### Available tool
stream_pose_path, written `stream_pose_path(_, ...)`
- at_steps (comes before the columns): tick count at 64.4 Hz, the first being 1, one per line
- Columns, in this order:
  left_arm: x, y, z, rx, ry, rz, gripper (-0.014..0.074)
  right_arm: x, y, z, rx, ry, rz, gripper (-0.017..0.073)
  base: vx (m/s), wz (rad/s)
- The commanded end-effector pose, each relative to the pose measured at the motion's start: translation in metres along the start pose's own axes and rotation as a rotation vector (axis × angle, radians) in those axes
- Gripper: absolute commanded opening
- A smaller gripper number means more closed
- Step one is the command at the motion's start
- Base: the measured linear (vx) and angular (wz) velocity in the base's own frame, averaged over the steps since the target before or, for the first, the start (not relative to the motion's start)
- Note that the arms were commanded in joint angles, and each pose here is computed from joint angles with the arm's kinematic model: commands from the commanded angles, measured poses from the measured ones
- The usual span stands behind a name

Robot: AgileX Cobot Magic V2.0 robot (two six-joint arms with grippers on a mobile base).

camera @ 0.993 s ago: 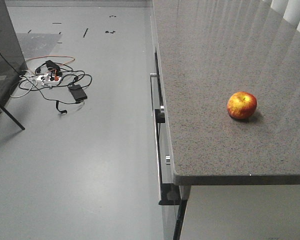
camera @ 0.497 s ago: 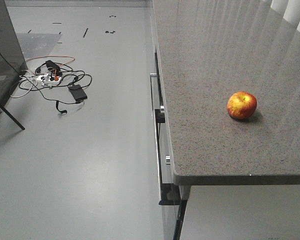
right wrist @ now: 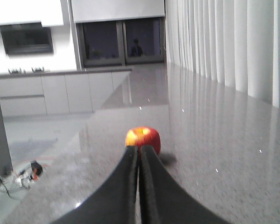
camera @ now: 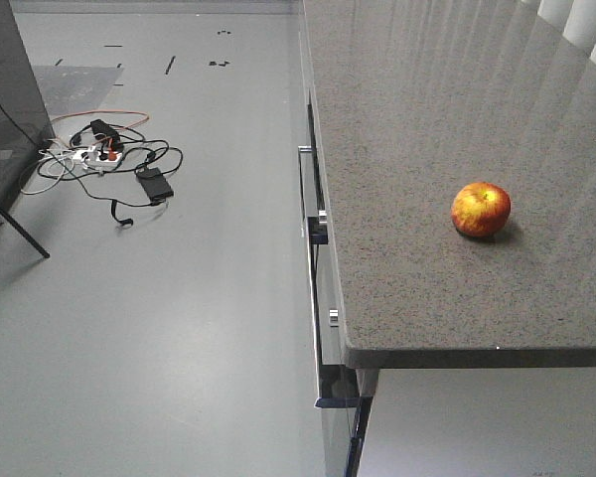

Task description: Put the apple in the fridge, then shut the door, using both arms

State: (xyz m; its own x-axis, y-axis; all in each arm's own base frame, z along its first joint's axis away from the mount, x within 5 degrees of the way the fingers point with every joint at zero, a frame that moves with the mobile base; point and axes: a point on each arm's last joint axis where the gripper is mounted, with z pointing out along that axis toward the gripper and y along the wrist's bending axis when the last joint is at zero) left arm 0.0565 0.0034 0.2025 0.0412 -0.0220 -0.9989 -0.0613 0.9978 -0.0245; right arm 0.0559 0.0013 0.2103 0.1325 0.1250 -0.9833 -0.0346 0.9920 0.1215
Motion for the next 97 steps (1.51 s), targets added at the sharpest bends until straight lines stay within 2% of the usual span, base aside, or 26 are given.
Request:
stream_pose_path(1, -0.014, 0.000, -0.002, 0.002, -0.109, -0.017, -0.0006, -0.014, 0.002, -0.001, -0.023, -0.116, 0.018, 0.0000, 0.00, 0.00)
stream_pose_path(11, -0.014, 0.000, -0.002, 0.002, -0.109, -0.017, -0.0006, -0.040, 0.005, 0.003, -0.009, -0.083, 0.017, 0.0033, 0.00, 0.00)
stream_pose_path(18, -0.014, 0.000, -0.002, 0.002, -0.109, -0.017, -0.0006, -0.071, 0.008, 0.007, -0.008, -0.098, 0.015, 0.0104, 0.00, 0.00)
stream_pose_path(24, -0.014, 0.000, -0.002, 0.002, -0.109, -0.017, -0.0006, -0.096, 0.011, 0.015, -0.002, -0.084, 0.006, 0.0218, 0.00, 0.00)
stream_pose_path(30, -0.014, 0.000, -0.002, 0.002, -0.109, -0.017, -0.0006, -0.114, 0.013, 0.024, 0.009, -0.046, 0.008, 0.0386, 0.00, 0.00)
stream_pose_path(40, -0.014, 0.000, -0.002, 0.002, -0.109, -0.017, -0.0006, -0.126, 0.013, 0.043, 0.035, 0.079, 0.008, 0.0654, 0.00, 0.00)
stream_pose_path(45, -0.014, 0.000, -0.002, 0.002, -0.109, -0.017, -0.0006, -0.125, 0.013, 0.052, 0.034, 0.089, -0.020, 0.0724, 0.00, 0.00)
stream_pose_path(52, -0.014, 0.000, -0.002, 0.002, -0.109, -0.017, -0.0006, -0.128, 0.014, 0.062, 0.016, 0.034, -0.110, 0.0724, 0.00, 0.00)
stream_pose_path(59, -0.014, 0.000, -0.002, 0.002, -0.109, -0.017, -0.0006, -0.134, 0.016, 0.070, -0.002, -0.028, -0.138, 0.0712, 0.00, 0.00)
stream_pose_path(72, -0.014, 0.000, -0.002, 0.002, -0.109, -0.017, -0.0006, -0.162, 0.017, 0.105, 0.027, 0.093, -0.144, 0.0689, 0.00, 0.00)
stream_pose_path(83, -0.014, 0.000, -0.002, 0.002, -0.109, -0.017, -0.0006, -0.194, 0.020, 0.153, 0.039, 0.161, -0.190, 0.0684, 0.00, 0.00)
stream_pose_path(91, -0.014, 0.000, -0.002, 0.002, -0.109, -0.017, -0.0006, -0.203, 0.021, 0.194, 0.039, 0.227, -0.190, 0.0678, 0.00, 0.00)
stream_pose_path(97, -0.014, 0.000, -0.002, 0.002, -0.109, -0.017, -0.0006, -0.198, 0.021, 0.227, 0.024, 0.297, -0.183, 0.0674, 0.00, 0.00)
